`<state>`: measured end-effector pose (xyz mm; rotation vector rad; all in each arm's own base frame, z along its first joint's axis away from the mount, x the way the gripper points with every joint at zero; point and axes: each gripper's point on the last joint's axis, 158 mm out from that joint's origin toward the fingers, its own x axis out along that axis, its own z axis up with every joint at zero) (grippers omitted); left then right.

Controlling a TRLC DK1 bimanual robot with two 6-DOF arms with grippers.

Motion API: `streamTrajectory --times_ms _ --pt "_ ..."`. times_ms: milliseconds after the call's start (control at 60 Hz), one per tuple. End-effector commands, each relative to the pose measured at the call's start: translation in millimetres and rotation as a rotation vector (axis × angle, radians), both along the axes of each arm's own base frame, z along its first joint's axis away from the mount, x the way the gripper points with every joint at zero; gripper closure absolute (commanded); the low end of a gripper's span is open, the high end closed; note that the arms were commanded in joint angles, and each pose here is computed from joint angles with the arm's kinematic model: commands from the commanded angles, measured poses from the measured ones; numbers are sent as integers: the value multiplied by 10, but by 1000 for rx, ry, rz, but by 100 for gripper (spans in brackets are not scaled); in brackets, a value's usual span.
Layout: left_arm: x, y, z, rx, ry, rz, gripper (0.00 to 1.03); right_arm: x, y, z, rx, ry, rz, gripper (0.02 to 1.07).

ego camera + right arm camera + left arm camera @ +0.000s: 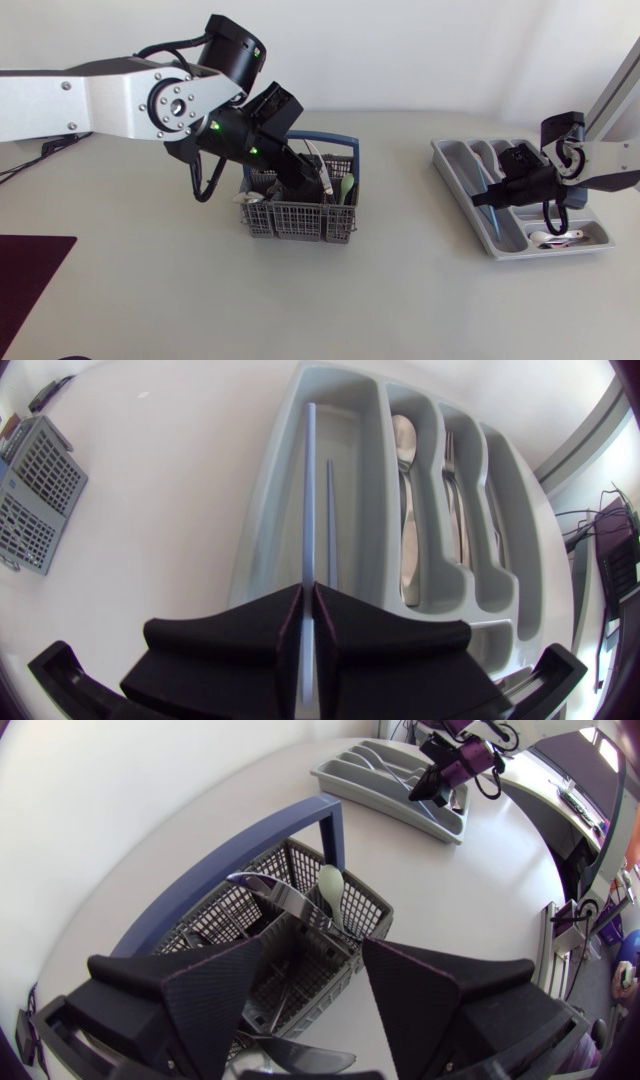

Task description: Sort the cutlery from the basket into the organizer compartments.

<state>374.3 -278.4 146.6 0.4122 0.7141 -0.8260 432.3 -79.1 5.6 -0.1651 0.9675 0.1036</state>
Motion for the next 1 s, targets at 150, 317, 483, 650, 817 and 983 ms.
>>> streamTrajectory --times_ms 150,317,483,650,817,983 --pt "44 -23 -276 33 0 21 34 110 -67 -163 12 19 -50 89" --pt "130 -7 -426 70 -38 54 34 59 -50 -182 13 21 -52 60" --pt "201 -48 -508 73 -77 71 34 -27 -8 -4 1 -20 -43 28" --pt "270 -135 -571 62 -95 79 34 -121 18 156 -10 -53 -36 21" --pt "312 -212 -616 51 -106 78 34 -194 51 238 -12 -74 -25 20" --pt "320 -219 -660 73 -134 97 34 -271 84 276 -9 -83 -17 20"
